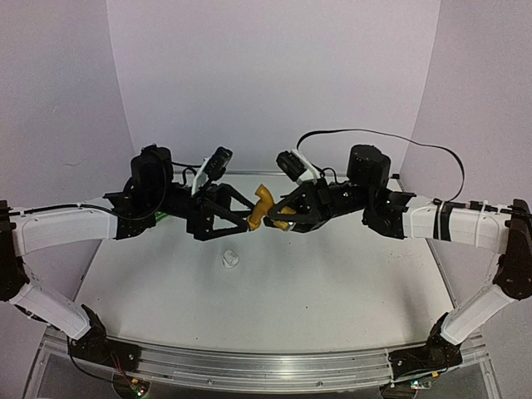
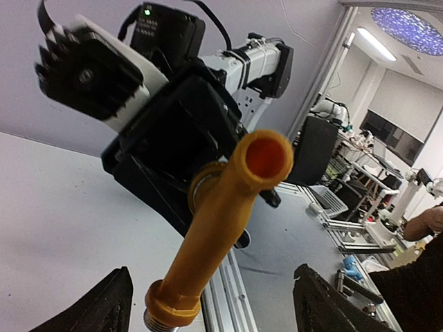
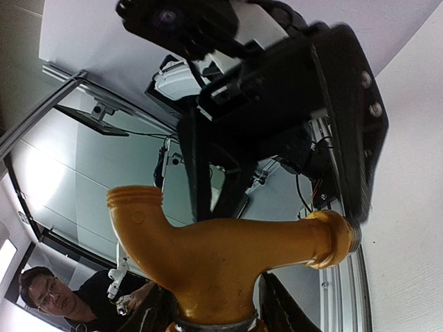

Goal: Install the water faucets

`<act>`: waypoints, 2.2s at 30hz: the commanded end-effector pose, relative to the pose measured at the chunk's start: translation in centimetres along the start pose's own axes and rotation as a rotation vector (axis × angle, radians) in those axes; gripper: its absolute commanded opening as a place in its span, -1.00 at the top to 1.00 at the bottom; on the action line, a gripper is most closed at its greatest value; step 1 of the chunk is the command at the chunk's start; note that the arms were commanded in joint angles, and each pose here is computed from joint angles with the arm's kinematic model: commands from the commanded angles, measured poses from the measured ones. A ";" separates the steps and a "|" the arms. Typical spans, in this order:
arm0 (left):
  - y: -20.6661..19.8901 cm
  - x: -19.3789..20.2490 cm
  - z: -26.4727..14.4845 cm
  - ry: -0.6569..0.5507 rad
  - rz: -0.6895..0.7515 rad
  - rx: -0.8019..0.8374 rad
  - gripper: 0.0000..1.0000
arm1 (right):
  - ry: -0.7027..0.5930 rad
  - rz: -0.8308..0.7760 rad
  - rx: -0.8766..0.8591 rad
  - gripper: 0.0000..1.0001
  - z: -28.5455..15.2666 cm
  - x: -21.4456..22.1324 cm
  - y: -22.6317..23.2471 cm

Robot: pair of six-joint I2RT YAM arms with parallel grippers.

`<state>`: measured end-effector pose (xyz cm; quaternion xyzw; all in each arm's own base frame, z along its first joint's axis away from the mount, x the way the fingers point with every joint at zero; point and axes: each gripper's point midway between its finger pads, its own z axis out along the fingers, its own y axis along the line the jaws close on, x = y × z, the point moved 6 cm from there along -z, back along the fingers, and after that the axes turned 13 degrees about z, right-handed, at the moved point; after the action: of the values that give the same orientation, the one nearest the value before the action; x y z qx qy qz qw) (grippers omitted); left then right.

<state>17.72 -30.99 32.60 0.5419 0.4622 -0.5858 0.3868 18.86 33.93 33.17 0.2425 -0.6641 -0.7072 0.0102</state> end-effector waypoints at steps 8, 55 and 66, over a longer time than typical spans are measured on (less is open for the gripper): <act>-1.0 -1.6 0.7 -0.034 0.050 0.045 -0.17 | -0.026 -0.145 -0.095 1.00 -0.3 -0.9 4.2; 1.4 3.8 -0.4 0.303 -0.289 -0.331 1.00 | -0.065 -0.419 0.478 -0.15 0.6 -1.0 -2.5; 0.8 3.9 -0.1 0.306 -0.293 -0.287 1.00 | 0.051 -0.448 0.482 0.24 3.6 -0.6 -3.8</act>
<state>17.67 -30.45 25.72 0.4816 0.6973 -0.4646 0.2569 20.38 36.52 28.83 0.3542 -0.7665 -0.4991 -0.1946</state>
